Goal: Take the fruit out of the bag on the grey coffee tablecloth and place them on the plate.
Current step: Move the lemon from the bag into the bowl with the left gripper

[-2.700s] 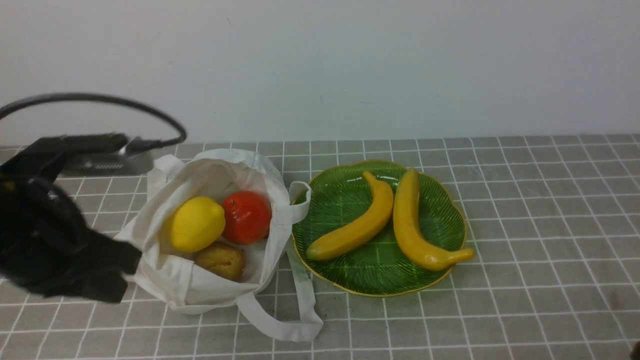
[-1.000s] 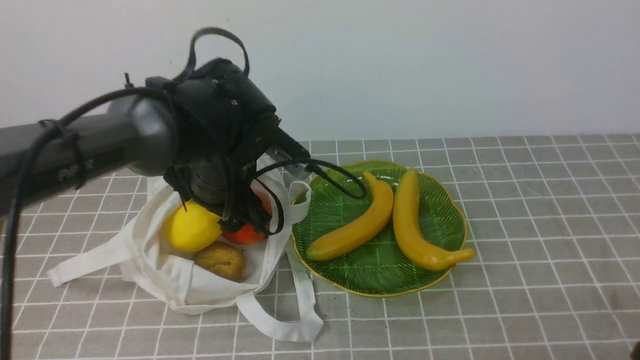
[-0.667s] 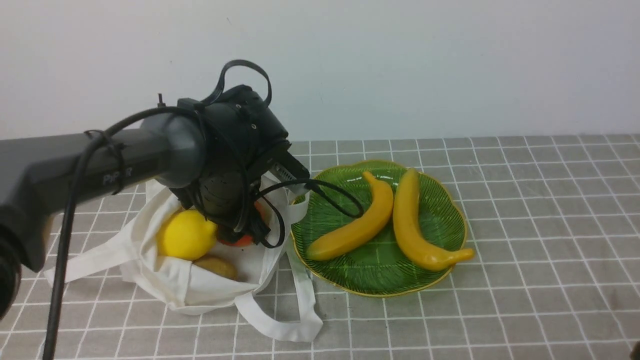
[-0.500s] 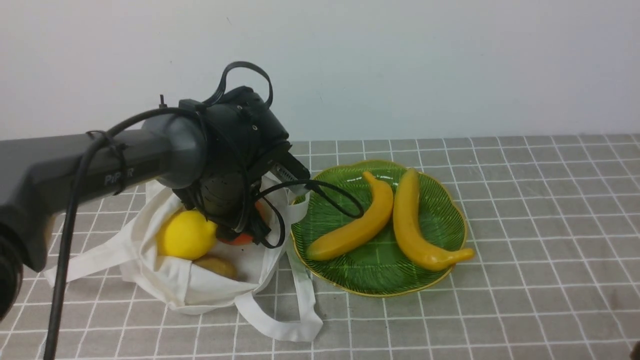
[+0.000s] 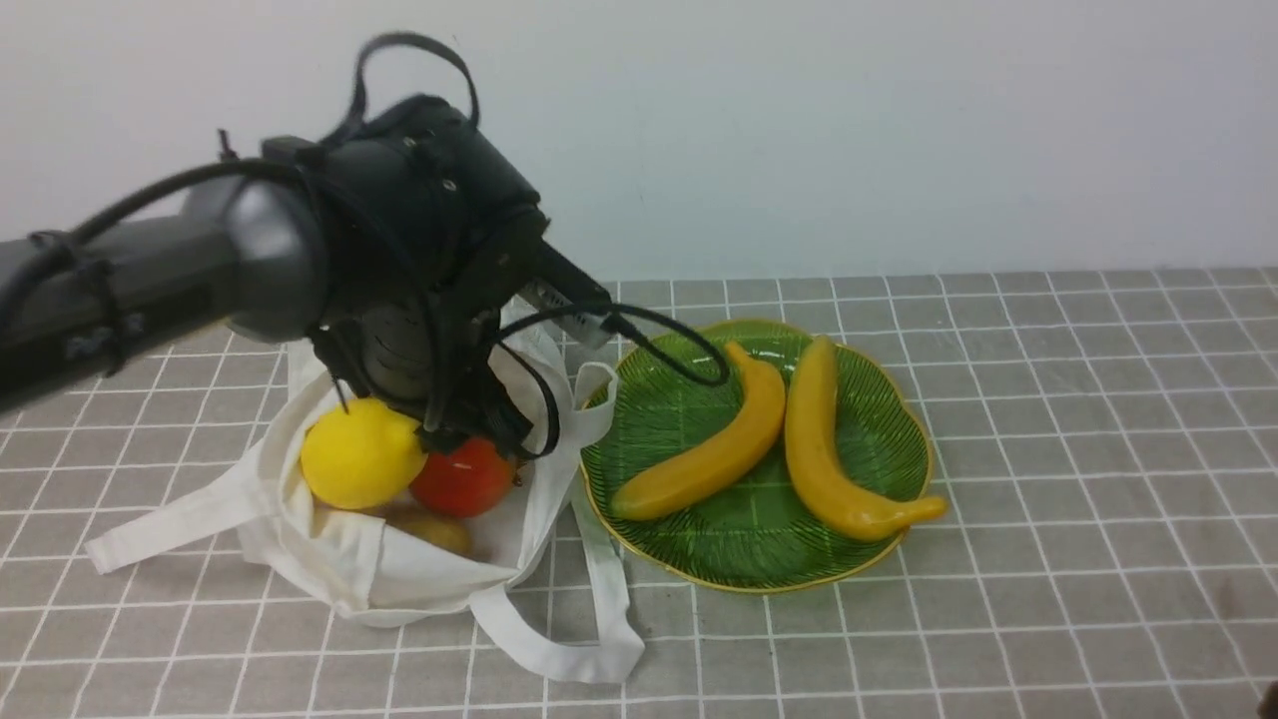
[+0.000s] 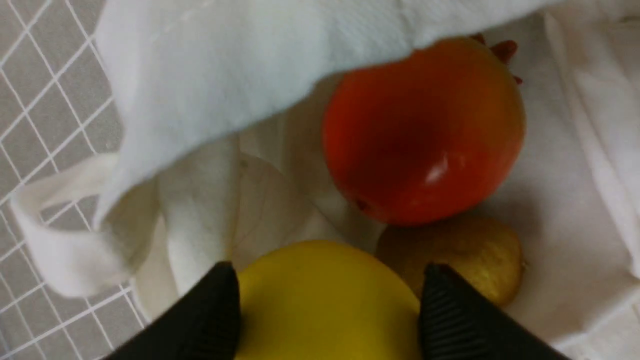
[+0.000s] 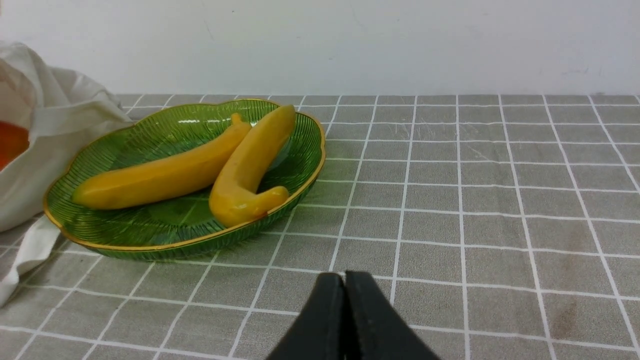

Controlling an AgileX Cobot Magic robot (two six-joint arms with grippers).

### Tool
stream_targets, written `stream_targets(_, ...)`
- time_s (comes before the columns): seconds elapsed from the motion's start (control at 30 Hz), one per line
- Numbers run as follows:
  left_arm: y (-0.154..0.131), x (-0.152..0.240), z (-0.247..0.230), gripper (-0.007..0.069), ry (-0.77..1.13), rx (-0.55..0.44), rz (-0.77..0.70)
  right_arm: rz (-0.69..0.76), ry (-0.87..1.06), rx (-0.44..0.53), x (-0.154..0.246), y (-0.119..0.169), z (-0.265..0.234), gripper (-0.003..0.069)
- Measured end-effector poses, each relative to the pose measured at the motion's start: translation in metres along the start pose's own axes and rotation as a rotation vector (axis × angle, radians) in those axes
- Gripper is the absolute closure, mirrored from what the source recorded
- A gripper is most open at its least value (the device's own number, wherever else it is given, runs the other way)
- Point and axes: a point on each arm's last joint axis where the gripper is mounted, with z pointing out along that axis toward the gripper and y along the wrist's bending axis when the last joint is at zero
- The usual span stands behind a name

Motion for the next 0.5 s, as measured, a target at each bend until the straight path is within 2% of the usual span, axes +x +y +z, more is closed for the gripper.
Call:
stream_targets(0.27, 0.011, 0.018, -0.063, 0.0213, -0.148, 0.161, -0.026, 0.000, 0.000, 0.000, 0.000, 0.000, 0.000, 0.0674)
stream_targets(0.37, 0.017, 0.023, -0.099, 0.0213, -0.281, 0.258, -0.065, 0.000, 0.000, 0.000, 0.000, 0.000, 0.000, 0.0674)
stream_targets(0.4, 0.017, 0.024, -0.100, 0.0213, -0.281, 0.258, -0.065, 0.000, 0.000, 0.000, 0.000, 0.000, 0.000, 0.0674)
stream_targets(0.5, 0.016, 0.018, -0.125, 0.0213, -0.455, 0.378, -0.135, 0.000, 0.000, 0.000, 0.000, 0.000, 0.000, 0.0674)
